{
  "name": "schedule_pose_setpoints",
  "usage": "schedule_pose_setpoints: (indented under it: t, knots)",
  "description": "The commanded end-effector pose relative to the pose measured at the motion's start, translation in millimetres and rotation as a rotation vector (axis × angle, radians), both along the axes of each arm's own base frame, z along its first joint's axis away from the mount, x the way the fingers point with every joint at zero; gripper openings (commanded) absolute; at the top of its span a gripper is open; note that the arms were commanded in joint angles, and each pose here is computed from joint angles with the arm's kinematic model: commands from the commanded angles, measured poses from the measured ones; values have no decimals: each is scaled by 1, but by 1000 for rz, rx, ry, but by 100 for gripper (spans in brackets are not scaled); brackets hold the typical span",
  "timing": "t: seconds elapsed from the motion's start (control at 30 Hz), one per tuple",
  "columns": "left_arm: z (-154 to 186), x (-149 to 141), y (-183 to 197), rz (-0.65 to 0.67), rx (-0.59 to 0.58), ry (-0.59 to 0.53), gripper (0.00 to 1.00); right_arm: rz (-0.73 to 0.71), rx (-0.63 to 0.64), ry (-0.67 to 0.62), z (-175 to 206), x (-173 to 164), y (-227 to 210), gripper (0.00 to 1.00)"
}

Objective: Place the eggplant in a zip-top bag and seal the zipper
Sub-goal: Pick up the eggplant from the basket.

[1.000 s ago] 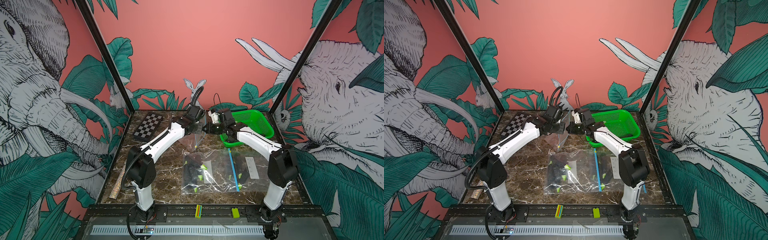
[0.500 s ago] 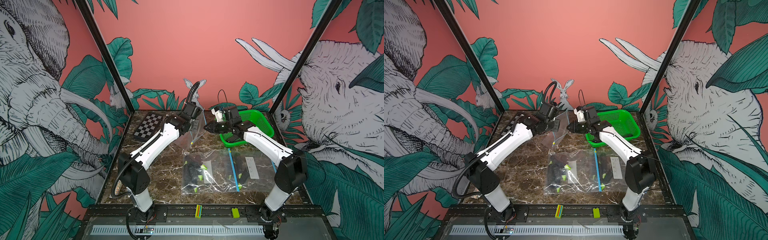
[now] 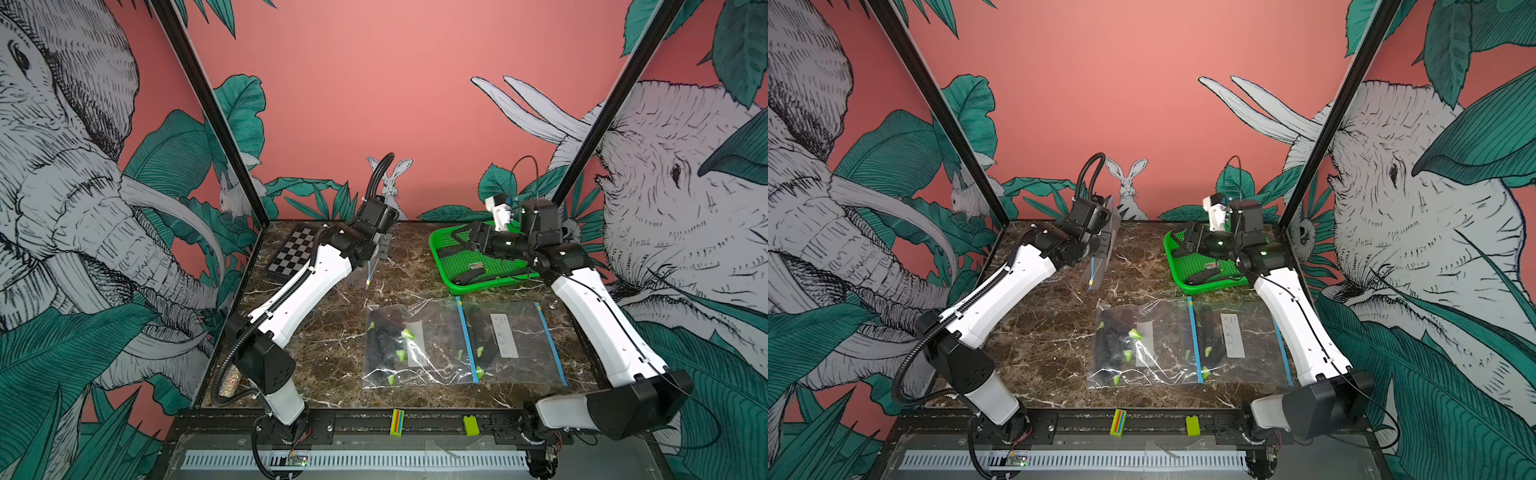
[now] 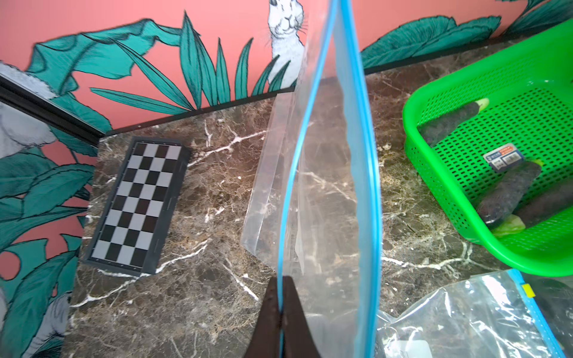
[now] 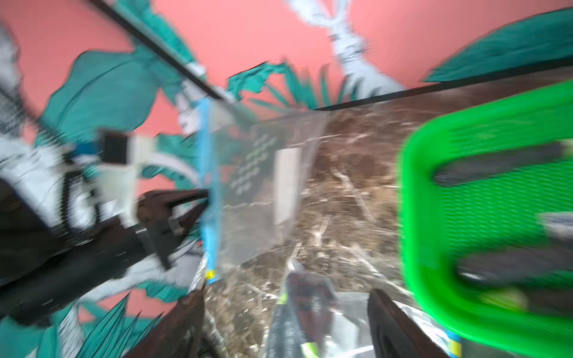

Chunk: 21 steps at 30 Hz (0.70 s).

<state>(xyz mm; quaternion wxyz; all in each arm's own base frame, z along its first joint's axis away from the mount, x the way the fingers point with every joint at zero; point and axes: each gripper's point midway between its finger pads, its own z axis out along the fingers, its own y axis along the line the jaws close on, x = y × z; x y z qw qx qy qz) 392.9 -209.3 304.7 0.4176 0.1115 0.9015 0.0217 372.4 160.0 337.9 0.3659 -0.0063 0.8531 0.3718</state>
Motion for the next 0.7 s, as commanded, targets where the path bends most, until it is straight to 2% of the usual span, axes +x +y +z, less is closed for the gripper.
schedule_pose_setpoints:
  t: [0.0,0.1,0.33,0.53,0.67]
  knots:
    - [35,-15,27,42,25,-53,0,-99,-84,142,-47,15,-38,83]
    - [47,-22,41,70,52,-70,0,-161,-146,203,-70,37,-61,84]
    - [74,-48,75,119,132,-67,0,-248,-118,361,-127,84,-72,87]
    - [81,-65,92,143,164,-51,0,-306,-79,454,-164,95,-71,89]
    - [73,-65,89,123,163,-23,0,-332,-159,559,-192,93,-74,92]
